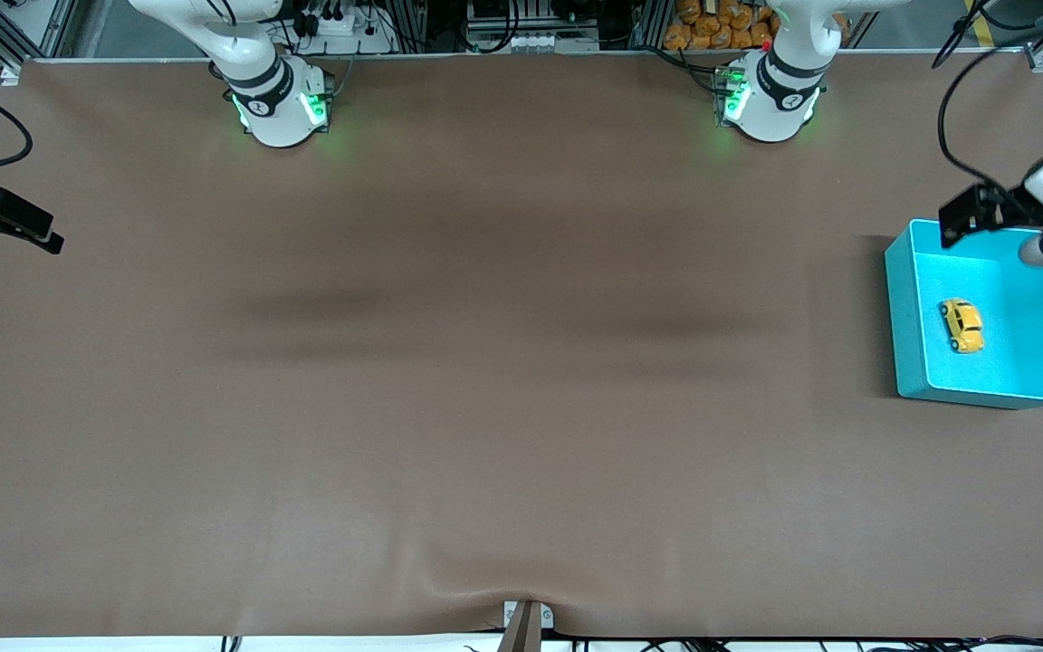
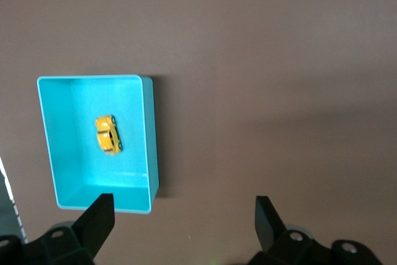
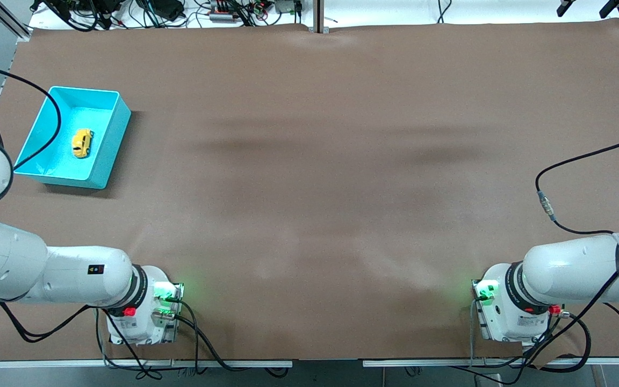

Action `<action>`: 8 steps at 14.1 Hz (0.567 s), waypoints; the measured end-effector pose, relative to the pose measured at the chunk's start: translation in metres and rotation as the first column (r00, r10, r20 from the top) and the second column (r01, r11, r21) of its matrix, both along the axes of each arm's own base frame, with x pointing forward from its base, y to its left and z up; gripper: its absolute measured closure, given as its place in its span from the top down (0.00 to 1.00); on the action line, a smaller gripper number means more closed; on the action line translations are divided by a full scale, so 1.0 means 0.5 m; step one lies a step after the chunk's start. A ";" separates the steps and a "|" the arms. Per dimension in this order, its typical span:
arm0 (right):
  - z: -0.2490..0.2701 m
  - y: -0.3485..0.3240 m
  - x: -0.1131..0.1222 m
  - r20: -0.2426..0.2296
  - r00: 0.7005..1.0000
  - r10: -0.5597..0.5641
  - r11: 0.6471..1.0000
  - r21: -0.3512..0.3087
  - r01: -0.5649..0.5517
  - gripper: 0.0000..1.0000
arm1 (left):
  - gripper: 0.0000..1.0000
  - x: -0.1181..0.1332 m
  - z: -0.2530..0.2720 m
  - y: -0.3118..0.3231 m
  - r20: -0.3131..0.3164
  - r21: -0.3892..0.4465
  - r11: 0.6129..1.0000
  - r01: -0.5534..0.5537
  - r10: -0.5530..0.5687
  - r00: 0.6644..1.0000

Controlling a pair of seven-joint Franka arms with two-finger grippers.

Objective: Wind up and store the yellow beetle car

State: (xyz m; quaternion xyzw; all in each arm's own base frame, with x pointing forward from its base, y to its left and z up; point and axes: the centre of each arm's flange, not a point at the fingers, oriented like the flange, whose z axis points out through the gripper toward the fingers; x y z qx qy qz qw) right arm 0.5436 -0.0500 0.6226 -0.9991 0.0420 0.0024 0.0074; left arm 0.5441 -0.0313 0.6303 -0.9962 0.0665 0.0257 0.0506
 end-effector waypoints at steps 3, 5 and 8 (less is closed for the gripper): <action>0.000 0.000 0.000 0.000 1.000 0.000 1.000 0.000 0.000 1.00 | 1.00 -0.014 0.027 -0.027 0.002 -0.053 0.997 -0.060 0.060 0.998; 0.000 0.000 0.000 0.000 1.000 0.000 1.000 0.000 0.000 1.00 | 1.00 -0.016 0.041 -0.031 0.014 -0.070 0.995 -0.065 0.066 0.998; 0.000 0.000 0.000 0.000 1.000 0.000 1.000 0.000 0.000 1.00 | 1.00 -0.019 0.054 -0.032 0.020 -0.089 0.994 -0.065 0.067 0.998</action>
